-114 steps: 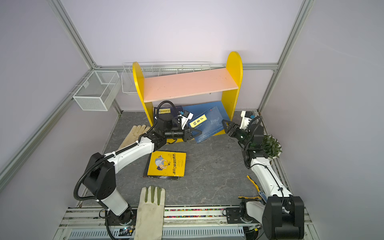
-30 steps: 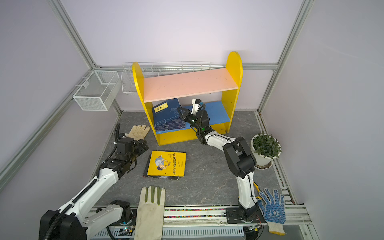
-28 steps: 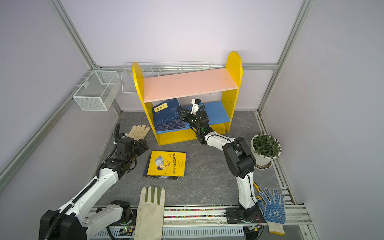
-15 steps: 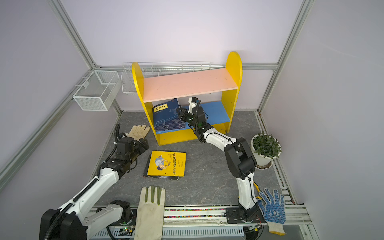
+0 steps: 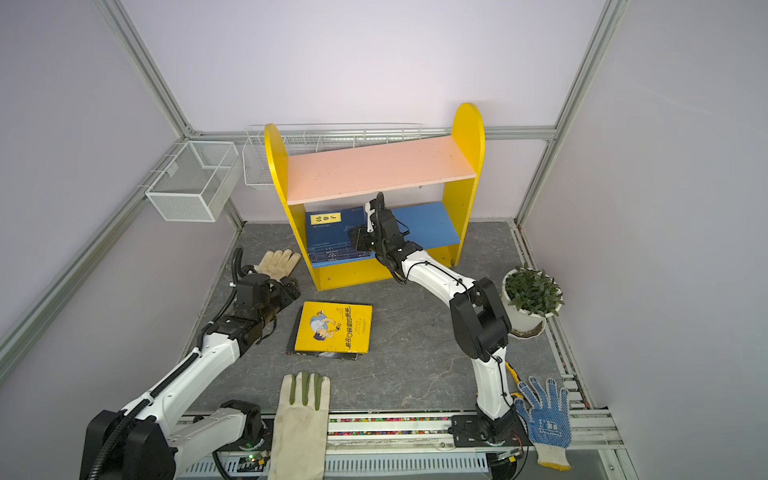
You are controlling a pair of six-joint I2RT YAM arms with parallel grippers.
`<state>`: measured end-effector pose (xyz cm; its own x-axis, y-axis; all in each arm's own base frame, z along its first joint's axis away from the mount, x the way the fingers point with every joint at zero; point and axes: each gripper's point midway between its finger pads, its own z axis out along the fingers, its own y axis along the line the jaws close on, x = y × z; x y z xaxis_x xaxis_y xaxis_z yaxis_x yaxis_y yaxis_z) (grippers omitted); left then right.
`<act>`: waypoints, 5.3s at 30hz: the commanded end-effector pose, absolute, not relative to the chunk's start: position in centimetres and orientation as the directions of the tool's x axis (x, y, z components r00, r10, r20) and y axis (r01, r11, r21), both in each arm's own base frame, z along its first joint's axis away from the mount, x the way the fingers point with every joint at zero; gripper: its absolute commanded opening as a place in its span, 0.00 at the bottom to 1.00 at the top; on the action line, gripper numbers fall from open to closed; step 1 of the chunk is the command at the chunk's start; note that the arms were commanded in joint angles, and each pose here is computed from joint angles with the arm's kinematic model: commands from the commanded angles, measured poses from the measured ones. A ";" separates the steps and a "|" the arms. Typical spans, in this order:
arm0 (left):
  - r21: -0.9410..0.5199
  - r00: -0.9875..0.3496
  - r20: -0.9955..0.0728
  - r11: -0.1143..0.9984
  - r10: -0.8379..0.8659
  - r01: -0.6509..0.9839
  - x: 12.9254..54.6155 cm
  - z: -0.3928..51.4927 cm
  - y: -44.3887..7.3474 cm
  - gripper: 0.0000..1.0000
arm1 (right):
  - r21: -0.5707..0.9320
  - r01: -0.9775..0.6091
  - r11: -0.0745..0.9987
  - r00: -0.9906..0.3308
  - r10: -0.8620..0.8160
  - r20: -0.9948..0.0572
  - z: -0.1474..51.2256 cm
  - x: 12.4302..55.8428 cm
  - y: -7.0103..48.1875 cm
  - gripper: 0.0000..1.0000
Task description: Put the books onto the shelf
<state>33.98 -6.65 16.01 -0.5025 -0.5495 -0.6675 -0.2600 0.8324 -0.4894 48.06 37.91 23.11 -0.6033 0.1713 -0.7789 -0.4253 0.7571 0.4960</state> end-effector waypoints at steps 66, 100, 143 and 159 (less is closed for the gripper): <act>-0.538 -0.547 -0.644 0.825 -0.534 -0.172 35.8 16.8 -9.0 0.85 | -0.047 -0.753 0.656 -0.431 -0.546 -0.718 19.2 43.9 33.5 0.85; -0.528 -0.571 -0.642 0.835 -0.512 -0.155 35.8 16.0 -9.4 0.83 | 0.042 -0.862 0.505 -0.364 -0.560 -0.744 20.1 43.1 39.0 0.40; -0.550 -0.581 -0.638 0.827 -0.505 -0.115 36.3 16.7 -10.3 0.83 | -0.100 -0.800 0.592 -0.243 -0.471 -0.848 23.6 43.9 39.2 0.82; -0.551 -0.583 -0.636 0.827 -0.505 -0.114 36.8 16.5 -10.5 0.83 | -0.030 -0.824 0.566 -0.275 -0.445 -0.852 24.4 40.7 38.1 0.79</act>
<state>36.02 -10.32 15.34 -0.6010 -0.5058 -0.6188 -0.1354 0.8275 -0.5448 42.37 35.86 21.21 -0.3483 -0.5009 -0.7923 -0.7712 0.6336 -0.0615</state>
